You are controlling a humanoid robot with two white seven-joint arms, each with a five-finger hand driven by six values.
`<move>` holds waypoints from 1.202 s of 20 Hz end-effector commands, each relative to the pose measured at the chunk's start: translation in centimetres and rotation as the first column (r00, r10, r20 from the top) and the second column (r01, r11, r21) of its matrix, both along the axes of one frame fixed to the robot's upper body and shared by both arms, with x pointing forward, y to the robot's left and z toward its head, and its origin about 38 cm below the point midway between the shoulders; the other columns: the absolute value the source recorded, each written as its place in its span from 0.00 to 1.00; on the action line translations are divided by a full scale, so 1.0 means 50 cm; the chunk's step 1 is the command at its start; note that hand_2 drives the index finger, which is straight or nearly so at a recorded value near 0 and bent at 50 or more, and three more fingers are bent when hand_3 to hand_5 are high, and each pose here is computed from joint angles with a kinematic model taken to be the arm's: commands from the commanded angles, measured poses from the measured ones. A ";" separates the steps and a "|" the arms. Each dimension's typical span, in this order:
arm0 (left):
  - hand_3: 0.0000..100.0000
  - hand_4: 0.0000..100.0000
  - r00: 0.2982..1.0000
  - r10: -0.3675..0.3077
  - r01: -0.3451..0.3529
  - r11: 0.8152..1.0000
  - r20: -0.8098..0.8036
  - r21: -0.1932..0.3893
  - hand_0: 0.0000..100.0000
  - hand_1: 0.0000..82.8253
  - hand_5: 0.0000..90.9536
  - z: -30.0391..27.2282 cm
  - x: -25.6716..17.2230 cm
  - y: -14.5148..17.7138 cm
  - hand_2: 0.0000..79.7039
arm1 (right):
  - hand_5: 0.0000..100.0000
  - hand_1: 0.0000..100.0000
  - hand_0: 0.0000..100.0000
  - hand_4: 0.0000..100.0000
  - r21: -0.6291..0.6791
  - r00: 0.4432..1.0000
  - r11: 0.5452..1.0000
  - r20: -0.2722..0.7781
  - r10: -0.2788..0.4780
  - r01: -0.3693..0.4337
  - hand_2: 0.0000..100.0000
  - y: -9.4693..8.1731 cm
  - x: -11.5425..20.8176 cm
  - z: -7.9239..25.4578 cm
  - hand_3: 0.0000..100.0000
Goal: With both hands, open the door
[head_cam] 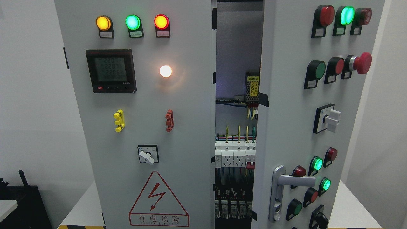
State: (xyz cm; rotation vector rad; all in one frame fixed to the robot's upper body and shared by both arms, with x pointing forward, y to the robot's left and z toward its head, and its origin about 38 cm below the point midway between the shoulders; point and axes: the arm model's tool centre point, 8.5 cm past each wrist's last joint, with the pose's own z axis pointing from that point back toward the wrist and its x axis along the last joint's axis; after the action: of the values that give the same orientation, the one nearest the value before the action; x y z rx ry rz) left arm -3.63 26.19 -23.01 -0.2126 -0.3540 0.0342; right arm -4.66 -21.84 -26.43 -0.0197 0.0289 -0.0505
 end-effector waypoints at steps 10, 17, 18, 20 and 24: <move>0.00 0.04 0.827 -0.058 0.121 0.990 0.559 -0.075 0.00 0.00 0.00 0.338 0.264 0.157 0.00 | 0.00 0.00 0.00 0.00 0.031 1.000 0.999 0.001 -0.011 0.011 0.00 0.041 0.001 0.000 0.00; 0.00 0.04 0.713 -0.127 0.190 0.982 0.690 -0.016 0.00 0.00 0.00 0.412 0.260 0.202 0.00 | 0.00 0.00 0.00 0.00 0.034 1.000 0.999 0.001 -0.011 0.011 0.00 0.045 0.001 0.000 0.00; 0.00 0.04 0.699 -0.125 0.194 0.981 0.705 -0.019 0.00 0.00 0.00 0.421 0.264 0.209 0.00 | 0.00 0.00 0.00 0.00 0.034 1.000 0.999 -0.001 -0.011 0.011 0.00 0.045 0.000 0.000 0.00; 0.00 0.04 0.680 -0.123 0.199 0.980 0.723 -0.020 0.00 0.00 0.00 0.431 0.280 0.210 0.00 | 0.00 0.00 0.00 0.00 0.039 1.000 0.999 0.001 -0.011 0.011 0.00 0.051 0.001 0.001 0.00; 0.00 0.04 0.652 -0.133 0.220 0.975 0.747 -0.018 0.00 0.00 0.00 0.441 0.308 0.210 0.00 | 0.00 0.00 0.00 0.00 0.039 1.000 0.999 0.001 -0.011 0.011 0.00 0.051 0.001 0.001 0.00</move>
State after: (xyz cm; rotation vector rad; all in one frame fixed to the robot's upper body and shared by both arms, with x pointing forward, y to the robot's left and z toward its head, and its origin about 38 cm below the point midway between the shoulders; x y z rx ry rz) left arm 7.79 36.57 -5.81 -0.2820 -1.0634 -0.0834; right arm -4.64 -19.86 -26.42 0.0110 0.0296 -0.0598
